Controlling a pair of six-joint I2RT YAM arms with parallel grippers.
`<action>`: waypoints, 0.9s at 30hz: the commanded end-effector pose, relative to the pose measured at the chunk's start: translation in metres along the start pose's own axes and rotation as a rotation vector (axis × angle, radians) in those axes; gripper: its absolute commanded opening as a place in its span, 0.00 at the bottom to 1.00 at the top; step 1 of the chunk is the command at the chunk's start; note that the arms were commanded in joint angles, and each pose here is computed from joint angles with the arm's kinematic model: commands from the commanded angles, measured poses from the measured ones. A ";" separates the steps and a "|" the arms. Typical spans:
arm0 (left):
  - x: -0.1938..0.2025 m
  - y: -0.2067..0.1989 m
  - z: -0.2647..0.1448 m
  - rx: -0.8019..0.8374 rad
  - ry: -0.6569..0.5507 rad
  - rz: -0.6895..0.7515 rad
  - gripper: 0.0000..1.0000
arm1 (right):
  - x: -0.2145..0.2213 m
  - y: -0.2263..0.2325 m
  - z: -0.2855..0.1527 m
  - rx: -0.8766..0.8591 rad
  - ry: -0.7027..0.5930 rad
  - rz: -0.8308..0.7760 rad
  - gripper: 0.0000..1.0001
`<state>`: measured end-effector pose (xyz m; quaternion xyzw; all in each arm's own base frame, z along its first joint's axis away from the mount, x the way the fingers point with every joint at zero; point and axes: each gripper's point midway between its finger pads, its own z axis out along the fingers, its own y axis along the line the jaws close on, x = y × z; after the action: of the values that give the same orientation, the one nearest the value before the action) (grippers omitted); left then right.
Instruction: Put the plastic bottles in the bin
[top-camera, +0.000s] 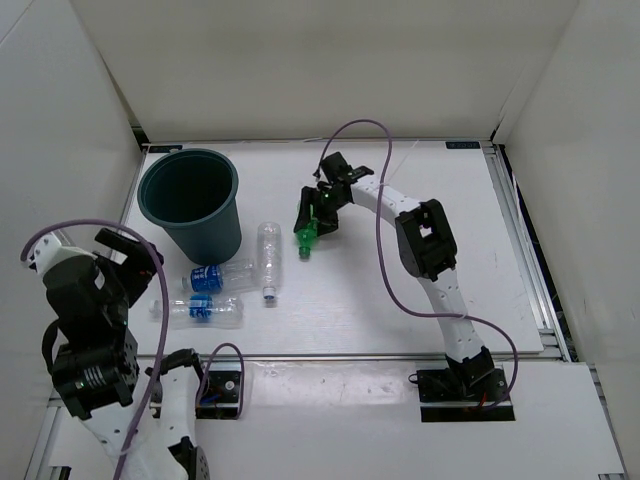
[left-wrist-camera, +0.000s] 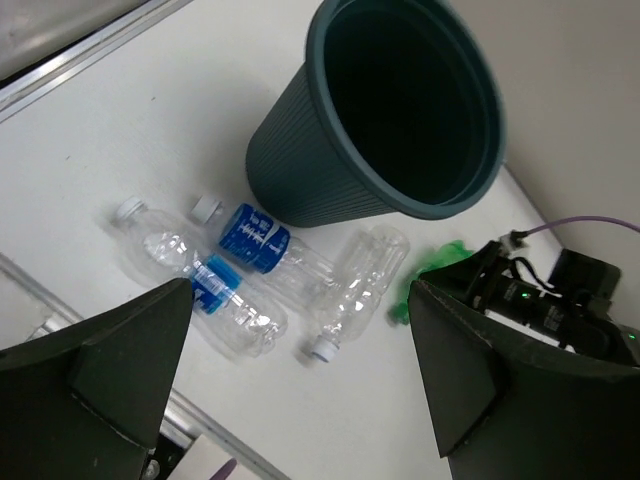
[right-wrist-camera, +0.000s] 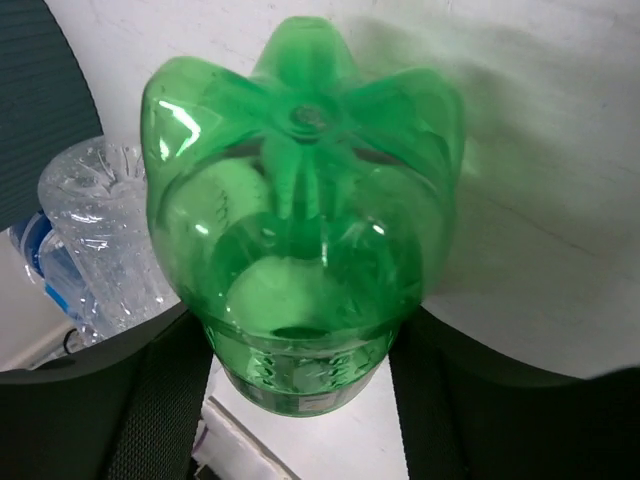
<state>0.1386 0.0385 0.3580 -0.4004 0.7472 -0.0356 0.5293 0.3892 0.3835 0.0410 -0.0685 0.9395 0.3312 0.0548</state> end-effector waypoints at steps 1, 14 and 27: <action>-0.006 -0.016 -0.005 0.114 -0.062 -0.006 0.99 | 0.006 -0.005 0.000 -0.006 0.015 -0.019 0.65; 0.013 -0.008 0.014 0.088 0.002 0.003 0.99 | 0.015 0.032 -0.088 -0.065 -0.103 -0.041 0.06; 0.013 -0.007 0.015 0.077 0.014 0.025 0.99 | -0.005 0.337 -0.191 -0.592 -0.572 -0.544 0.02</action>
<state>0.1533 0.0316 0.3460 -0.3740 0.7454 -0.0630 0.5482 0.3304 0.4888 0.3932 -0.2187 0.7340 0.5454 0.3404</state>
